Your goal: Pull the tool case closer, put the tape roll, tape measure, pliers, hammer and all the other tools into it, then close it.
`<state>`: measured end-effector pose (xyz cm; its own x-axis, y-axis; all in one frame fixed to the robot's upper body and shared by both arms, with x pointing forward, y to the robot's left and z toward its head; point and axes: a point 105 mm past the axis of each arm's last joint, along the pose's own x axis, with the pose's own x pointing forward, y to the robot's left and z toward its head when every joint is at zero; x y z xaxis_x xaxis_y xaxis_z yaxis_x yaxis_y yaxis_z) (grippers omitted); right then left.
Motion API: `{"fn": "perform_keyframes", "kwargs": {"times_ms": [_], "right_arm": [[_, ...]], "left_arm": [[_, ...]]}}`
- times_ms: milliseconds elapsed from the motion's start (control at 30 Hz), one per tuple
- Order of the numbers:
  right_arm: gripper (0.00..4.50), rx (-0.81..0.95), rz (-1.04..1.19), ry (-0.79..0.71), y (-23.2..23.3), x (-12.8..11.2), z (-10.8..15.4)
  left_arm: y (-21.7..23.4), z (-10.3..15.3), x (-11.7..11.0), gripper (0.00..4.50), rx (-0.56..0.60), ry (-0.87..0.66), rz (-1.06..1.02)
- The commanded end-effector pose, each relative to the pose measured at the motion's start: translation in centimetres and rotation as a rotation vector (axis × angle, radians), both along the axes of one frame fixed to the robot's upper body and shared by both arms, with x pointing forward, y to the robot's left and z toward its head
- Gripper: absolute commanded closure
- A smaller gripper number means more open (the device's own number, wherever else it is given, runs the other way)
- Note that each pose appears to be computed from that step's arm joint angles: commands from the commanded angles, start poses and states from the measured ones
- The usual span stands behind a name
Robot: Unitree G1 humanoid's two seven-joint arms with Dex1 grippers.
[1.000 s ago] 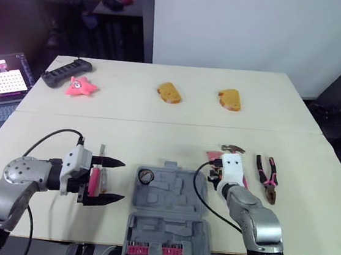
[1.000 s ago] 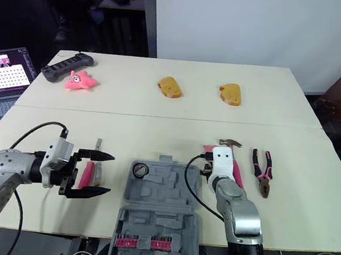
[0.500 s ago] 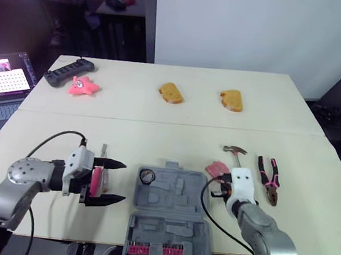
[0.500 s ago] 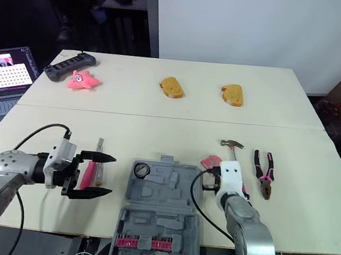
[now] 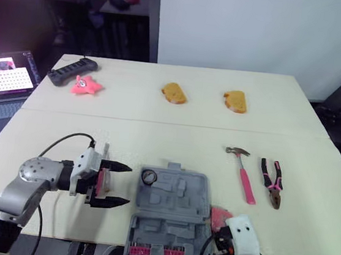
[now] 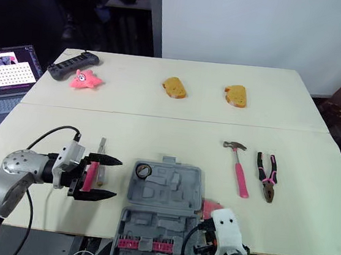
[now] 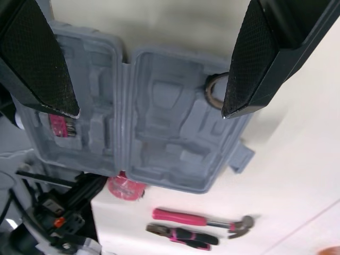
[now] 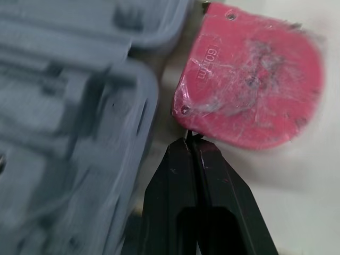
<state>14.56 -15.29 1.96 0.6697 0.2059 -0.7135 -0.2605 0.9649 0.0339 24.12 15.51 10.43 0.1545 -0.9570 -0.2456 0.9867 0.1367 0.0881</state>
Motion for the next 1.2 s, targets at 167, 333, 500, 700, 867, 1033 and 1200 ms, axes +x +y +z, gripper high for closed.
{"fn": "perform_keyframes", "kwargs": {"times_ms": [167,333,500,700,867,1033,1200], "right_arm": [[4.46,0.010,-0.045,0.018,0.1,-1.4,0.5],[4.46,-0.004,-0.073,0.003,-0.5,-1.0,0.6],[2.69,-0.005,-0.087,-0.010,-1.2,-1.1,1.2],[0.10,-0.007,-0.085,-0.023,-2.2,-1.2,1.7],[0.10,-0.039,0.086,-0.083,-3.8,-0.9,3.9],[0.10,-0.092,0.429,-0.122,-4.2,-0.3,6.8],[0.10,-0.291,1.054,-0.080,-5.1,1.6,7.3]], "left_arm": [[-0.1,0.4,0.0,0.00,-0.003,-0.021,-0.026],[-0.1,0.4,0.0,0.00,-0.003,-0.015,-0.031],[0.0,0.5,-0.1,0.00,-0.003,-0.016,-0.029],[0.0,0.4,-0.2,0.00,-0.001,-0.015,-0.027],[-0.1,0.4,-0.1,0.00,-0.003,-0.014,-0.021],[-0.2,0.4,0.2,0.00,-0.004,-0.014,-0.018],[-0.4,0.6,0.5,0.00,-0.007,-0.020,-0.020]]}}
